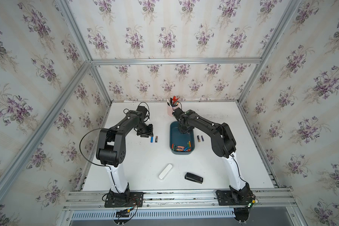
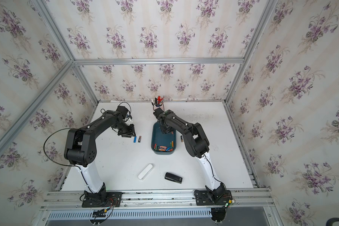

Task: Take the batteries out of the storage box
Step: Pick up the battery from the storage box.

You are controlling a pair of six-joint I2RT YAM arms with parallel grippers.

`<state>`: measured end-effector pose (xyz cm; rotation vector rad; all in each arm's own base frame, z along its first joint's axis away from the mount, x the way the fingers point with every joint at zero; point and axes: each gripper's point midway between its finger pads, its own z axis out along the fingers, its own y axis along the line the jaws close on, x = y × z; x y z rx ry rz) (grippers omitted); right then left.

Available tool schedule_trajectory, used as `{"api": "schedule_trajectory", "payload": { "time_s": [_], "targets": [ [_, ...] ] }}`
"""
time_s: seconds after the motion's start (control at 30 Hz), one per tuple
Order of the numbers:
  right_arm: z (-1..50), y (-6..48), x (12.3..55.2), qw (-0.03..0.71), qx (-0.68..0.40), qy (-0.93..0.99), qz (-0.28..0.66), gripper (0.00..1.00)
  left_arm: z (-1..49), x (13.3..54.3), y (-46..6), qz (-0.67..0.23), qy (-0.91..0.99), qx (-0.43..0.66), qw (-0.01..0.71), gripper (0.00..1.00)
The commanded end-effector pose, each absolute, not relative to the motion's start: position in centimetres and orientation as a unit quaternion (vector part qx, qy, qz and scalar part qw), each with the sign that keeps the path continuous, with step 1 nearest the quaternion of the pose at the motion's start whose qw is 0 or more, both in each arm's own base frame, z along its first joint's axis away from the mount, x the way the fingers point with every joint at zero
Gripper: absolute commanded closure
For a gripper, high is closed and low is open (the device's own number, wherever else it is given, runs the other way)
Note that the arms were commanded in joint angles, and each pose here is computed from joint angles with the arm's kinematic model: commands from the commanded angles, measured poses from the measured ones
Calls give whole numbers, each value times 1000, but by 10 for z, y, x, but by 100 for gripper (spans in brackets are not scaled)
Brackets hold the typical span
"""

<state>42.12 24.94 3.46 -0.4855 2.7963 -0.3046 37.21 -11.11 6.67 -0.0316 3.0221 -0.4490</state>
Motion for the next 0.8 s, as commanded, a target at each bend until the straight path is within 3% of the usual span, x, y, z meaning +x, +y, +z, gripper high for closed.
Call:
{"api": "schedule_trajectory", "payload": {
  "time_s": [0.0, 0.43, 0.77],
  "targets": [
    [30, 240, 420, 132, -161, 970, -123, 73, 69, 369, -110, -146, 988, -6, 41, 62],
    [9, 248, 414, 103, -168, 975, -103, 75, 74, 366, -108, -142, 989, -3, 42, 62],
    [20, 278, 400, 98, -178, 979, 1, 81, 77, 364, -109, -143, 989, -4, 43, 62]
  ]
}}
